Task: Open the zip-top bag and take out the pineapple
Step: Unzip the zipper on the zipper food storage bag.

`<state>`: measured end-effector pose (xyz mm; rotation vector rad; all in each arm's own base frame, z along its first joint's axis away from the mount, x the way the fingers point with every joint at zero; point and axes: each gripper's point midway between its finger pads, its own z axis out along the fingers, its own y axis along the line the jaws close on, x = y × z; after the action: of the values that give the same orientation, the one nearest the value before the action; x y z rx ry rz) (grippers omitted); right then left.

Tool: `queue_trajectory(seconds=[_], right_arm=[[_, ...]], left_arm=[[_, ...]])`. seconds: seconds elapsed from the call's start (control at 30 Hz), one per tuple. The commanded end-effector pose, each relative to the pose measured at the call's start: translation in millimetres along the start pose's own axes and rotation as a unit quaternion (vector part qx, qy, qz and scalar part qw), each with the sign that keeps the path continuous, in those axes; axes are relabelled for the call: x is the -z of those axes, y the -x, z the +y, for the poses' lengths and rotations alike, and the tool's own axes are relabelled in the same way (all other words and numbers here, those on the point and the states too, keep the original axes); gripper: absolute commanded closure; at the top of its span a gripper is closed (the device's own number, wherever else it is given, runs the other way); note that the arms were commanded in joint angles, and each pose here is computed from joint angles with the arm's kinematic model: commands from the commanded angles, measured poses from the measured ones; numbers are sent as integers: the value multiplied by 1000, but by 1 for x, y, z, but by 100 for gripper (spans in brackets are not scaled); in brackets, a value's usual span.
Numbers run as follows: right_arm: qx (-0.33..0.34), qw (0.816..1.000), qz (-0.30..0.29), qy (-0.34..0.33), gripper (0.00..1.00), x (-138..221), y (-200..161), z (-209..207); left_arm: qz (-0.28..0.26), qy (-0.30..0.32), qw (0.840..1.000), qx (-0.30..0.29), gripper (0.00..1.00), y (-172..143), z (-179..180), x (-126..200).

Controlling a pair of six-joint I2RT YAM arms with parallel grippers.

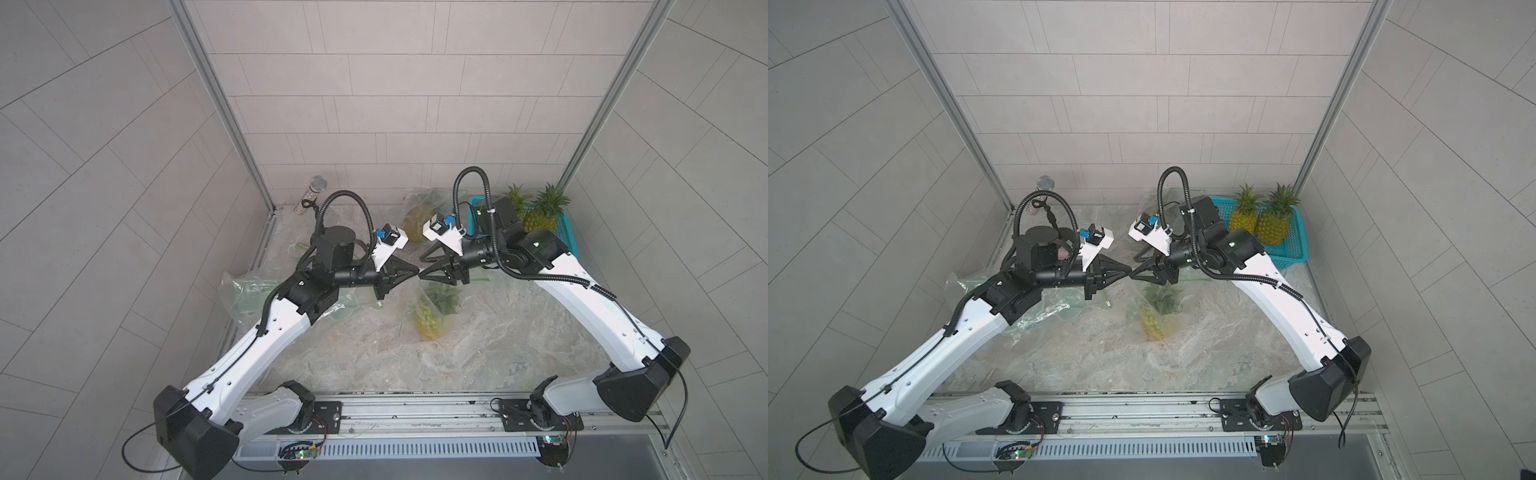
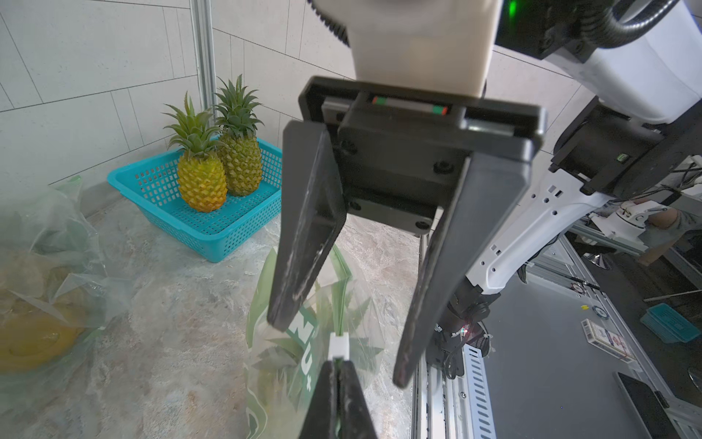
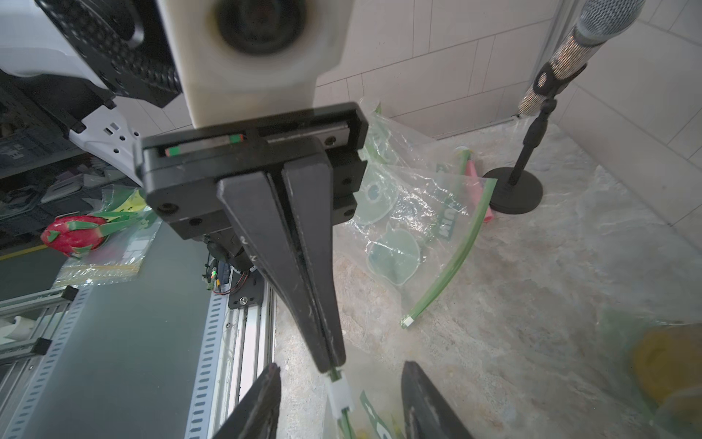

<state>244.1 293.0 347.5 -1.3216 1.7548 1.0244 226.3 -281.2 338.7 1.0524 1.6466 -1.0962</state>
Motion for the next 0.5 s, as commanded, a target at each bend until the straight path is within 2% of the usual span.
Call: queue_trajectory(seconds=[0.0,0.27,0.4,0.47], right_arm=[[17,1000,-5,23,49,5,7,14],[9,1000,3,28,66,1,1,13],[5,1000,5,28,66,0,0,10],[5,1000,6,28,69,-2,0,9]], left_arm=[[-41,-3,998,-54,100,28,-12,12],[-41,10,997,-57,100,28,-9,14],[-43,8,997,-58,100,29,-10,14],[-43,7,997,-58,100,29,-11,14]])
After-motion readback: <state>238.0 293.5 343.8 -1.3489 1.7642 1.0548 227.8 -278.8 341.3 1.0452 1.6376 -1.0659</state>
